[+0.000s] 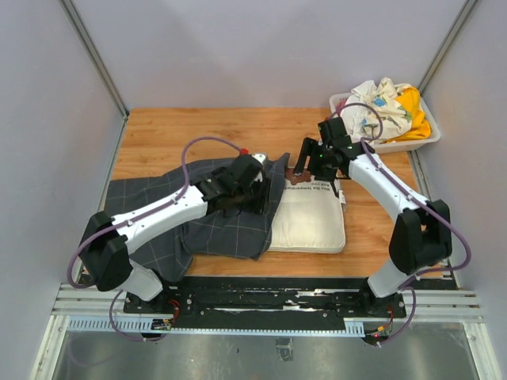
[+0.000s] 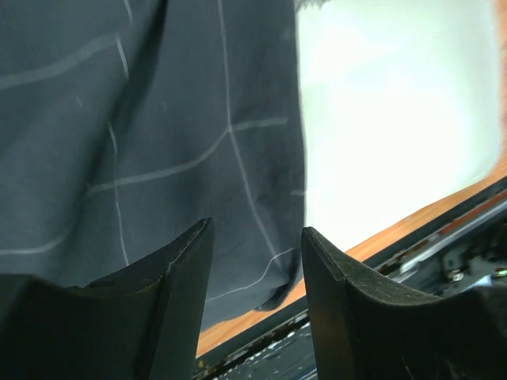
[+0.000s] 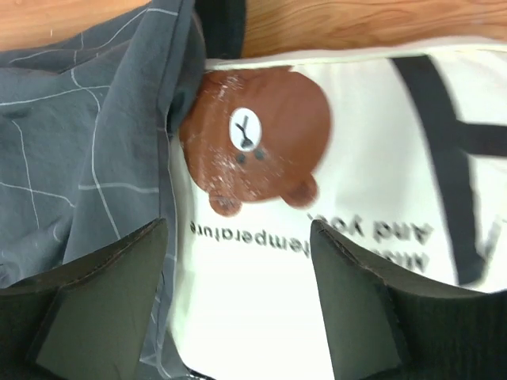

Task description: Put the pillow into the pillowcase

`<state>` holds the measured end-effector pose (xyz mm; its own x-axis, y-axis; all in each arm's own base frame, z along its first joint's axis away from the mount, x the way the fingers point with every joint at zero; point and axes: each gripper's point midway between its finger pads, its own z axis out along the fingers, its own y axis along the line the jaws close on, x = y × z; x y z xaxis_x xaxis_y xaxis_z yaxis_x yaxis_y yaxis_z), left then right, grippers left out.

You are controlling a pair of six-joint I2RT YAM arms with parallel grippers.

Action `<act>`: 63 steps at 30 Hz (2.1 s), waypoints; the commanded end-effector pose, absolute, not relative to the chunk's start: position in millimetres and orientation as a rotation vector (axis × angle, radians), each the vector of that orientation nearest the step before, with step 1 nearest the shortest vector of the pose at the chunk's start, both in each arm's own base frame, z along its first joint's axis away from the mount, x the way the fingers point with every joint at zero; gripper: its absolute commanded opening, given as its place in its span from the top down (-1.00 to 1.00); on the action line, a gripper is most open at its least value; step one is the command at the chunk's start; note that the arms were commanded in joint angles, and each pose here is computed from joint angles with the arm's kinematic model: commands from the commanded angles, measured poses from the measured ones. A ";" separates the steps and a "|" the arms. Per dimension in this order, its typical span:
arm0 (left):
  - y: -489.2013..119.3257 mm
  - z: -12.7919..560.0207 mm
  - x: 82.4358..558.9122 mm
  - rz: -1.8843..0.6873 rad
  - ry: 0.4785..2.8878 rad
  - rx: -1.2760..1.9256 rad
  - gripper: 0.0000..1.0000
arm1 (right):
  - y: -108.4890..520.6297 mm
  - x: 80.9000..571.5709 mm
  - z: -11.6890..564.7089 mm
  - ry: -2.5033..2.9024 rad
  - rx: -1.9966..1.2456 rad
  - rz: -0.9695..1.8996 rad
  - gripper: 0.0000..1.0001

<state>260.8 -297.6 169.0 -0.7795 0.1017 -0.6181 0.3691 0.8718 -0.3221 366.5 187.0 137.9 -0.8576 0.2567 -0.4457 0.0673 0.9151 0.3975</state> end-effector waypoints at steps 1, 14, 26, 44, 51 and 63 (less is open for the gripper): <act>-293.8 151.5 250.6 -0.517 2.415 0.276 -0.07 | 148.6 338.7 158.1 2.545 0.254 0.361 -0.48; -328.6 147.6 218.7 -0.528 2.393 0.315 -0.17 | 113.9 268.2 165.5 2.507 0.291 0.328 -0.50; -303.7 72.2 212.3 -0.153 2.520 0.327 0.27 | 115.8 248.9 161.7 2.534 0.207 0.371 -0.55; -313.8 138.9 211.9 -0.362 2.429 0.225 0.99 | 151.8 211.5 83.9 2.843 -0.100 0.198 -0.74; -317.4 132.6 208.7 -0.383 2.447 0.240 0.99 | 161.7 210.0 17.4 2.959 -0.139 0.113 -0.70; -319.2 132.7 210.0 -0.397 2.449 0.248 0.99 | 180.5 202.6 -20.2 3.015 -0.121 0.166 0.99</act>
<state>205.9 -312.6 126.8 -0.7868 0.1032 -0.6086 0.2709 0.9437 -0.1901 229.9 185.5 26.5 -0.9740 -0.0647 -0.2172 -0.0981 0.9843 0.1469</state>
